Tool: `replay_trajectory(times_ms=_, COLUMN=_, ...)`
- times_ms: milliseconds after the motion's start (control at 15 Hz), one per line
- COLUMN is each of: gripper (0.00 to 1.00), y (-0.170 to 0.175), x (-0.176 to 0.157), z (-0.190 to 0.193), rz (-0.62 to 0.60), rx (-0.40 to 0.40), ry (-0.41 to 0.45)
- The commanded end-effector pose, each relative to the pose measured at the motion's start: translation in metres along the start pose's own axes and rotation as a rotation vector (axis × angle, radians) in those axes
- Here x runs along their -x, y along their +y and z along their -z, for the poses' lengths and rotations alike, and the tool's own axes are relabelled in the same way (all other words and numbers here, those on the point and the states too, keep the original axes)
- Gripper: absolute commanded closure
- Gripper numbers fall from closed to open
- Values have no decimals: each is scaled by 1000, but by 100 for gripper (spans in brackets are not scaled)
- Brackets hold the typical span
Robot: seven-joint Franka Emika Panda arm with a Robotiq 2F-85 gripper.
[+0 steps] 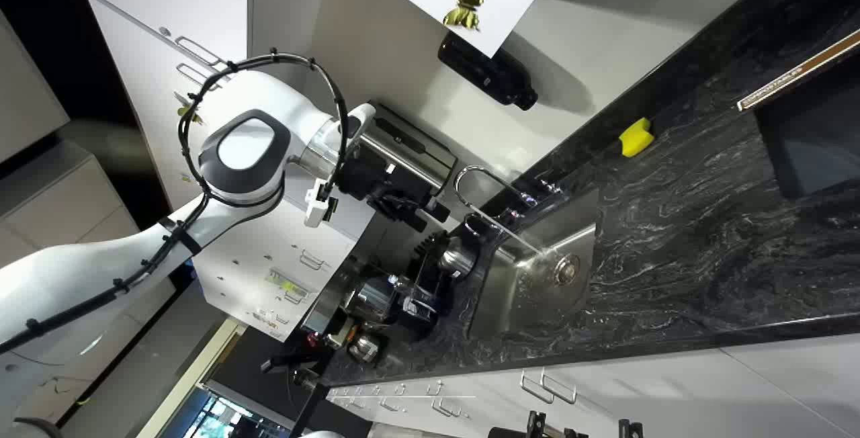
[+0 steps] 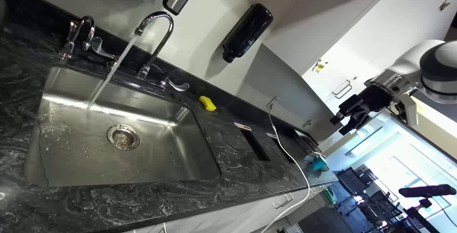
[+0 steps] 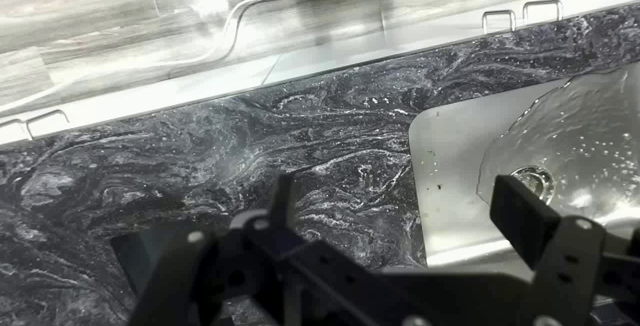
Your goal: Close the tap
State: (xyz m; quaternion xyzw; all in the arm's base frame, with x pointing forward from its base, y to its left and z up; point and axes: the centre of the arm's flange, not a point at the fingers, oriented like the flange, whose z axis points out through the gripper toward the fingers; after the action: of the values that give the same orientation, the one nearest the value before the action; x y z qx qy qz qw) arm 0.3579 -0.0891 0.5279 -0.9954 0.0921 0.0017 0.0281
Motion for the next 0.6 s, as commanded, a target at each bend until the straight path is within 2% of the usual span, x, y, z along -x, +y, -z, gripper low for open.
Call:
replay_trajectory(times_ms=0, gripper=0, y=0, x=0, z=0, rz=0, rx=0, ry=0)
replay_trajectory(times_ms=400, gripper=0, y=-4, x=-5, z=-3, rz=7, rx=14, ry=7)
replay_trajectory(times_ms=533, gripper=0, y=-22, x=-19, z=-9, rz=50, rx=47, ry=57)
